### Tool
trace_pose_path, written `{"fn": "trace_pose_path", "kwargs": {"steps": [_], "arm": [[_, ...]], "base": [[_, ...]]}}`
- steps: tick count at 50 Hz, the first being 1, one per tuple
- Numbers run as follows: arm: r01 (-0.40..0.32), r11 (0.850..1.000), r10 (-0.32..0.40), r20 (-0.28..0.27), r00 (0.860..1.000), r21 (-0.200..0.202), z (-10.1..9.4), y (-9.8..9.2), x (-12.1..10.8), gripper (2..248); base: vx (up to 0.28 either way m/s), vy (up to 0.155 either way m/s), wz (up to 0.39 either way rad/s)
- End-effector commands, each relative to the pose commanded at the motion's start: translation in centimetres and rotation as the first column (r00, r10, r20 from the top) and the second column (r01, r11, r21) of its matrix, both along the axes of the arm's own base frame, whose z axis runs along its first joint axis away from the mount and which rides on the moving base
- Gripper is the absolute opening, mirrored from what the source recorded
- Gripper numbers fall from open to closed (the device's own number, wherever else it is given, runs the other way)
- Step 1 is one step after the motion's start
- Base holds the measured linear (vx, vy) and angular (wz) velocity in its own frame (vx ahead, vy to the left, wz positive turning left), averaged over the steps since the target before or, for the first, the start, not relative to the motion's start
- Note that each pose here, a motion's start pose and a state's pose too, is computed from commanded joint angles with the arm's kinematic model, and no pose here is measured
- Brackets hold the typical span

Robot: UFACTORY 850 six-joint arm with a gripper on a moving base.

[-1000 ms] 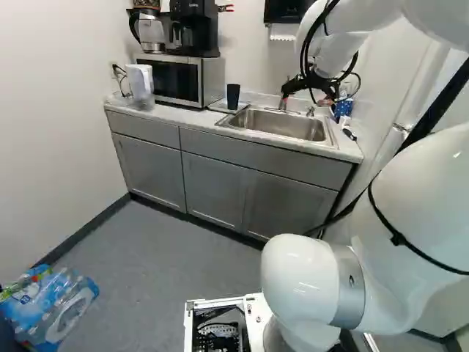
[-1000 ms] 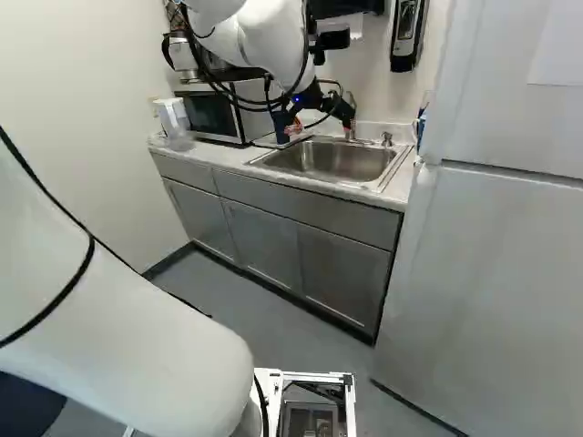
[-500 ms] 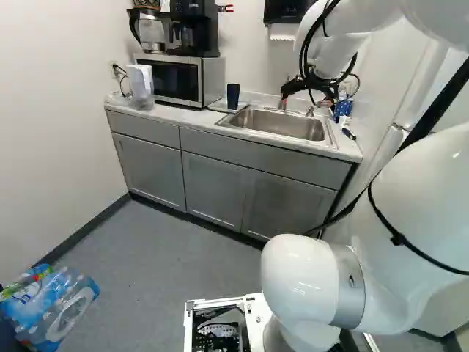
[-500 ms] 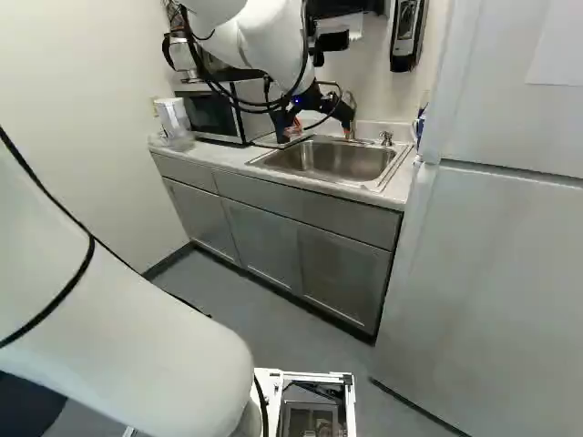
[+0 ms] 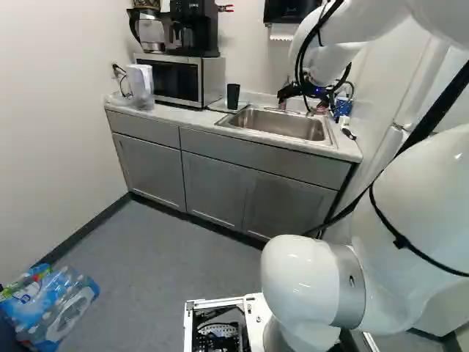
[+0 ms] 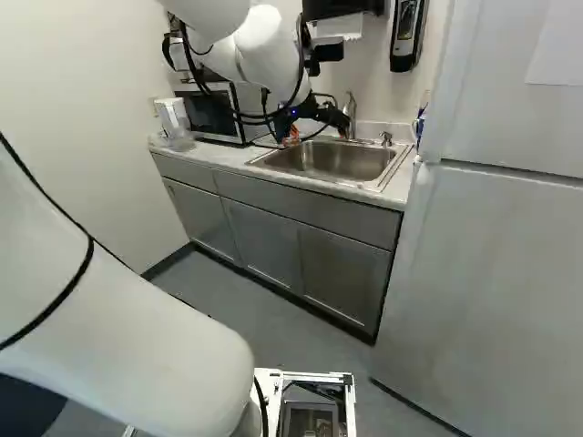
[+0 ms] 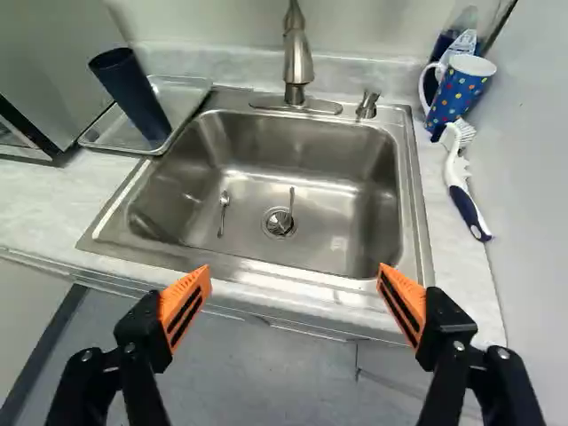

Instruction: Rinse the cup and place it in the tray

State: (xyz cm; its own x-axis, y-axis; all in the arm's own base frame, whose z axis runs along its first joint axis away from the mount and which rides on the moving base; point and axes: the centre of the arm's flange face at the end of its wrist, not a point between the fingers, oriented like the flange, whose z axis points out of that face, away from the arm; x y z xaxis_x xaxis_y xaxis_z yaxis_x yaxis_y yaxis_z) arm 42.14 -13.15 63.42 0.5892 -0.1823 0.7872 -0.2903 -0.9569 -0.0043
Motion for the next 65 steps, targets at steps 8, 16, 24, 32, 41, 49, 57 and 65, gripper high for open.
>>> {"fn": "trace_pose_path", "kwargs": {"steps": [8,16,24,32,41,49,57,65], "arm": [[-0.01,1.0,0.01,0.012,1.0,-0.005,-1.2,0.6,-0.1,247],[-0.022,1.0,0.022,0.027,0.999,-0.011,-2.8,1.3,-0.2,247],[-0.035,0.999,0.035,0.043,0.998,-0.017,-4.3,2.0,-0.5,247],[-0.05,0.998,0.052,0.062,0.997,-0.025,-6.2,2.9,-0.8,247],[-0.07,0.997,0.073,0.085,0.994,-0.034,-8.5,4.0,-1.4,247],[-0.09,0.995,0.094,0.108,0.99,-0.042,-10.7,5.1,-2.2,247],[-0.112,0.992,0.118,0.134,0.984,-0.051,-13.0,6.3,-3.2,247],[-0.135,0.989,0.143,0.16,0.977,-0.06,-15.3,7.5,-4.4,247]], "base": [[0.0,0.0,0.0],[0.0,0.0,0.0],[0.0,0.0,0.0],[0.0,0.0,0.0],[0.0,0.0,0.0],[0.0,0.0,0.0],[0.0,0.0,0.0],[0.0,0.0,0.0]]}}
